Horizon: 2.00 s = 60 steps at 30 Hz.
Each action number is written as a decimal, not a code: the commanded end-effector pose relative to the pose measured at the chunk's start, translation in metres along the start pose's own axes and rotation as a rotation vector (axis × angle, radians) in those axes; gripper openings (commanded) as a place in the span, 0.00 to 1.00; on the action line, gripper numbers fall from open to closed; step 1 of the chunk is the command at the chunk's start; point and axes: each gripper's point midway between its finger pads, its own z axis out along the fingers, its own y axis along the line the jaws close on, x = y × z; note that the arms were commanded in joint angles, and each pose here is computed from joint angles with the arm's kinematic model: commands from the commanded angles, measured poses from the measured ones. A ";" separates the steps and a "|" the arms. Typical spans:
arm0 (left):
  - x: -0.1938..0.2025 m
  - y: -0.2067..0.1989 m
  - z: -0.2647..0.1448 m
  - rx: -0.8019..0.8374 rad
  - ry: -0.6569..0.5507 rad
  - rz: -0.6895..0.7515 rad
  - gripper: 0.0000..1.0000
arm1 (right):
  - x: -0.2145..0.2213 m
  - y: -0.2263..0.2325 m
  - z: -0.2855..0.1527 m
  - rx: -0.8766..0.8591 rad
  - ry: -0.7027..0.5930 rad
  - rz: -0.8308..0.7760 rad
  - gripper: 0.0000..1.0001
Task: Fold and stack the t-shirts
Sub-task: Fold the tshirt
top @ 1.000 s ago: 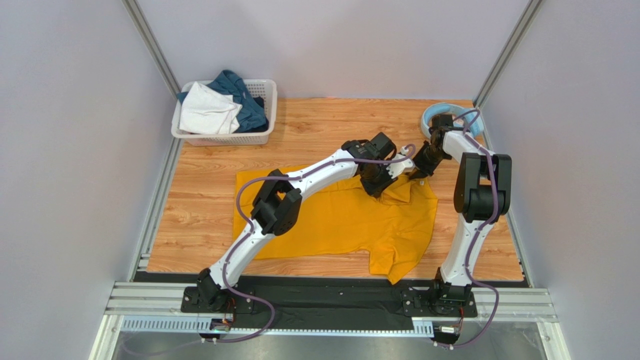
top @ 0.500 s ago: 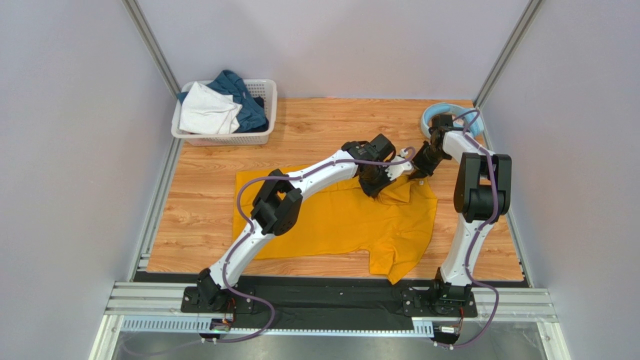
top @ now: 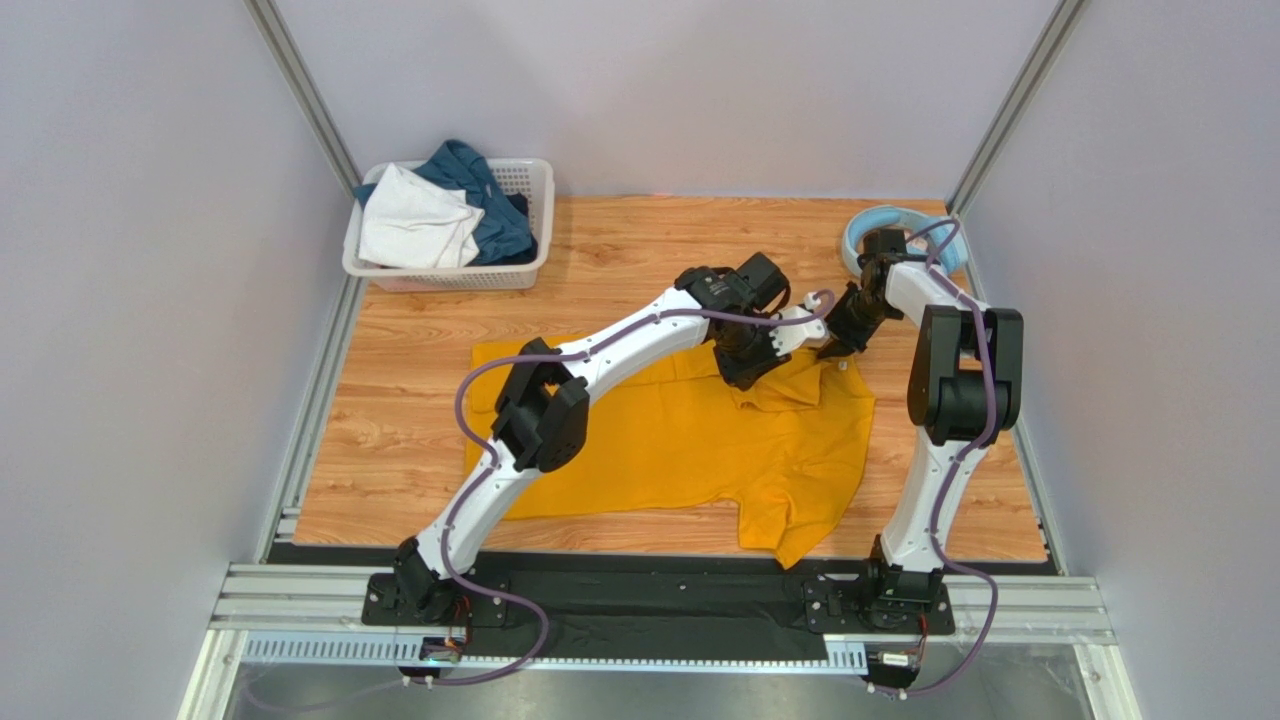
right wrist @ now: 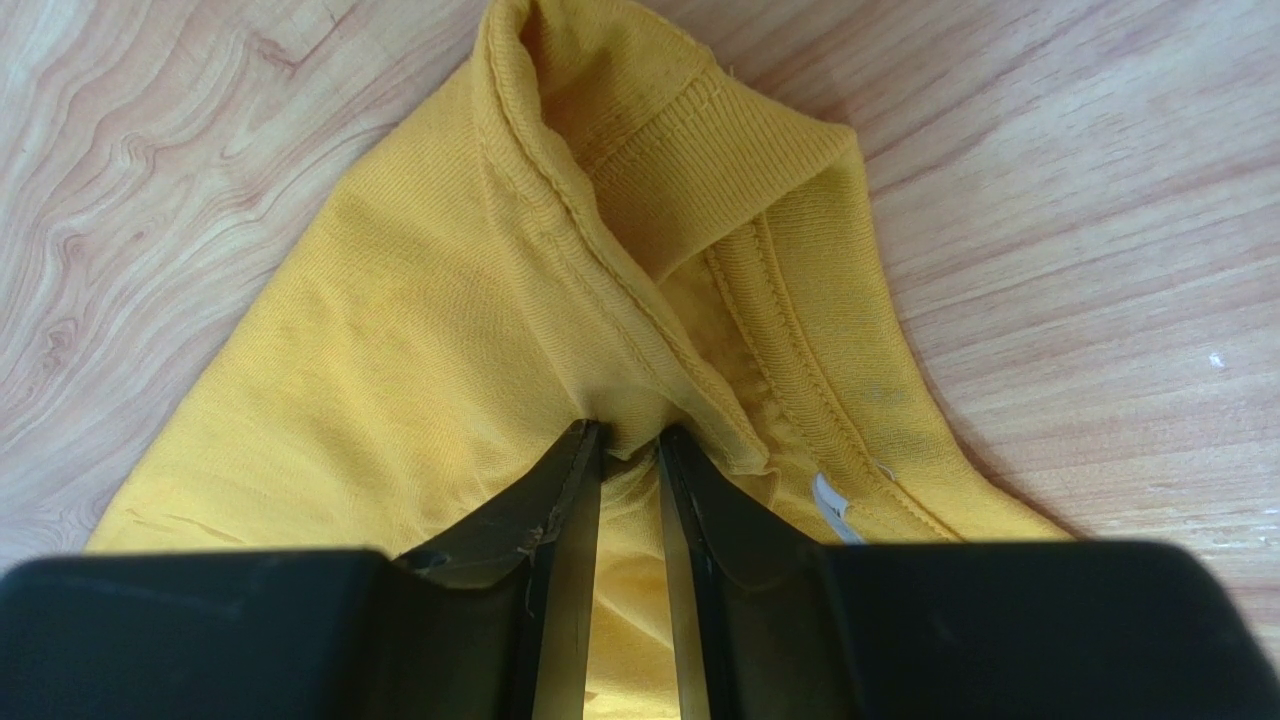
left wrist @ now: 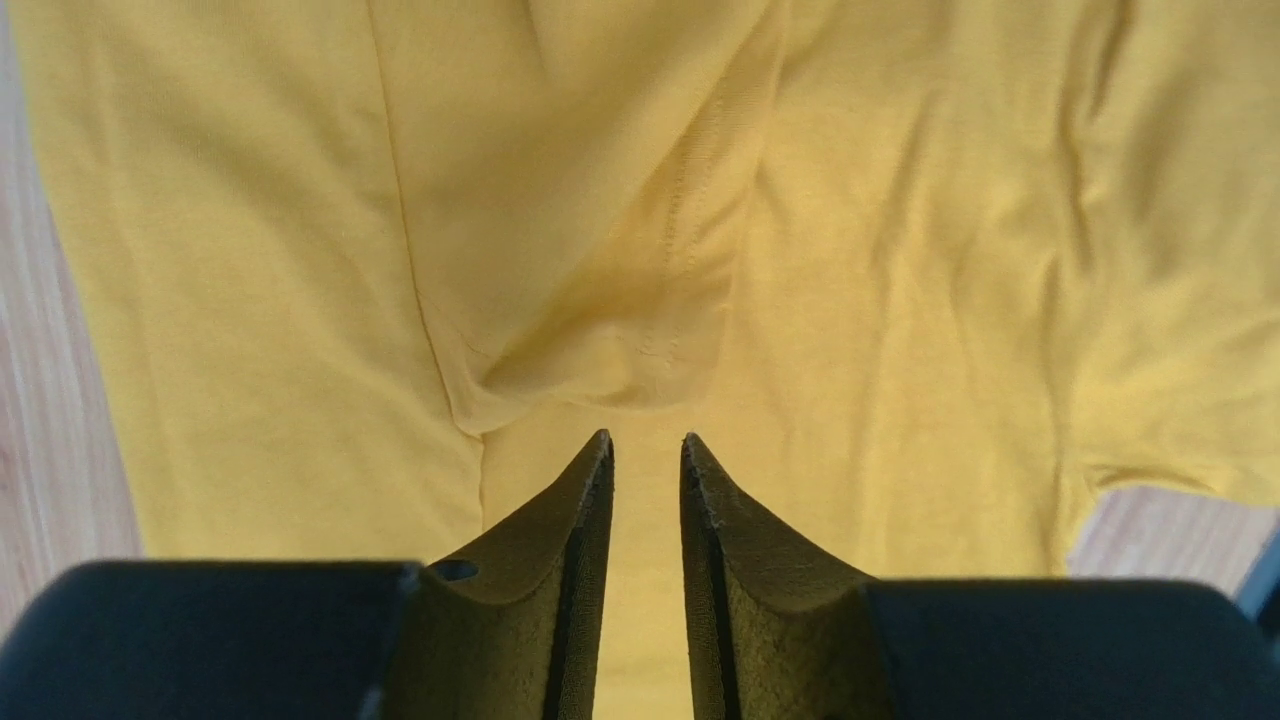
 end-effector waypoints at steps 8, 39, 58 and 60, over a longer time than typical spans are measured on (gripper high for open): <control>0.019 -0.041 -0.011 0.144 0.049 0.021 0.35 | 0.015 -0.012 0.020 0.048 0.046 0.000 0.26; -0.006 0.005 0.033 -0.032 -0.049 -0.147 0.36 | 0.017 -0.011 0.022 0.039 0.057 -0.002 0.27; 0.002 0.021 0.059 -0.085 -0.019 -0.153 0.08 | 0.021 -0.012 0.024 0.036 0.062 -0.006 0.24; 0.003 0.021 0.058 -0.087 -0.017 -0.152 0.00 | 0.022 -0.012 0.025 0.036 0.065 -0.007 0.24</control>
